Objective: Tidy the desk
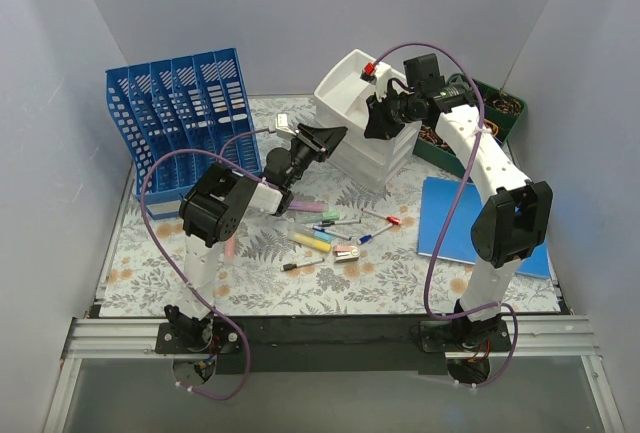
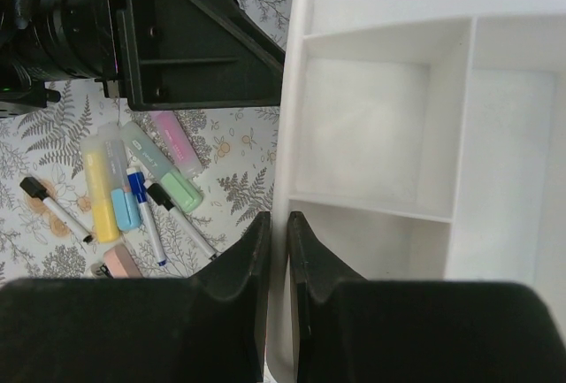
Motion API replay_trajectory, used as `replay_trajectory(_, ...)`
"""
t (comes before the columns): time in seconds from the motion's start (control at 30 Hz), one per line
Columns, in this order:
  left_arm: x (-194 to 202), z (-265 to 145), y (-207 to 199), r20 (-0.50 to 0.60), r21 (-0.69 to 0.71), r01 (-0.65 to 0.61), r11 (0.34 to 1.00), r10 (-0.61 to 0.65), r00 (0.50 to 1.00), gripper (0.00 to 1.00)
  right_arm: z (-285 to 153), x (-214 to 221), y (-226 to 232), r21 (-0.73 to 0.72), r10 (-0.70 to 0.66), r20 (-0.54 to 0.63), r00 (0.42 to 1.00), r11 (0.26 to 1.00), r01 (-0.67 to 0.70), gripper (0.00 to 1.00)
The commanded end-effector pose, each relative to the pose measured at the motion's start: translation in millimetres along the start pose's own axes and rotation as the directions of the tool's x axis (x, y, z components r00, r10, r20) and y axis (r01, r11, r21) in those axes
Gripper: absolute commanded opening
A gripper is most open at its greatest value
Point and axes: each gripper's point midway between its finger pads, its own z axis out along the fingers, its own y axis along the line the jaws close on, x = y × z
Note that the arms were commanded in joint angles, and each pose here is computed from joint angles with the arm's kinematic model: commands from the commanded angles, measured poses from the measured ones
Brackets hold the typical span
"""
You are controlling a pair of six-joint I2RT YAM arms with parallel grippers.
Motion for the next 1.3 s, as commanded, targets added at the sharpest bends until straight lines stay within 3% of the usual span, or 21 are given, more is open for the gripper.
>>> replay_trajectory(0.0, -24, -18, -123, 0.021, 0.456, 0.113, 0.883, -0.137, 0.990, 0.32, 16, 29, 3, -0.069, 0.122, -0.076, 0.990, 0.990, -0.127, 0.01)
replay_trajectory(0.2, -23, -19, -124, 0.008, 0.487, 0.133, 0.863, -0.157, 0.988, 0.30, 17, 31, 2, -0.067, 0.123, -0.082, 0.989, 0.989, -0.129, 0.01)
replay_trajectory(0.7, -24, -35, -181, -0.011, 0.600, 0.081, 0.796, -0.093, 0.996, 0.28, 23, 38, -7, -0.046, 0.139, -0.100, 0.985, 0.988, -0.144, 0.01)
replay_trajectory(1.27, -31, -57, -209, 0.009, 0.618, 0.051, 0.784, -0.073, 0.997, 0.27, 23, 42, -16, -0.039, 0.165, -0.103, 0.981, 0.985, -0.170, 0.01)
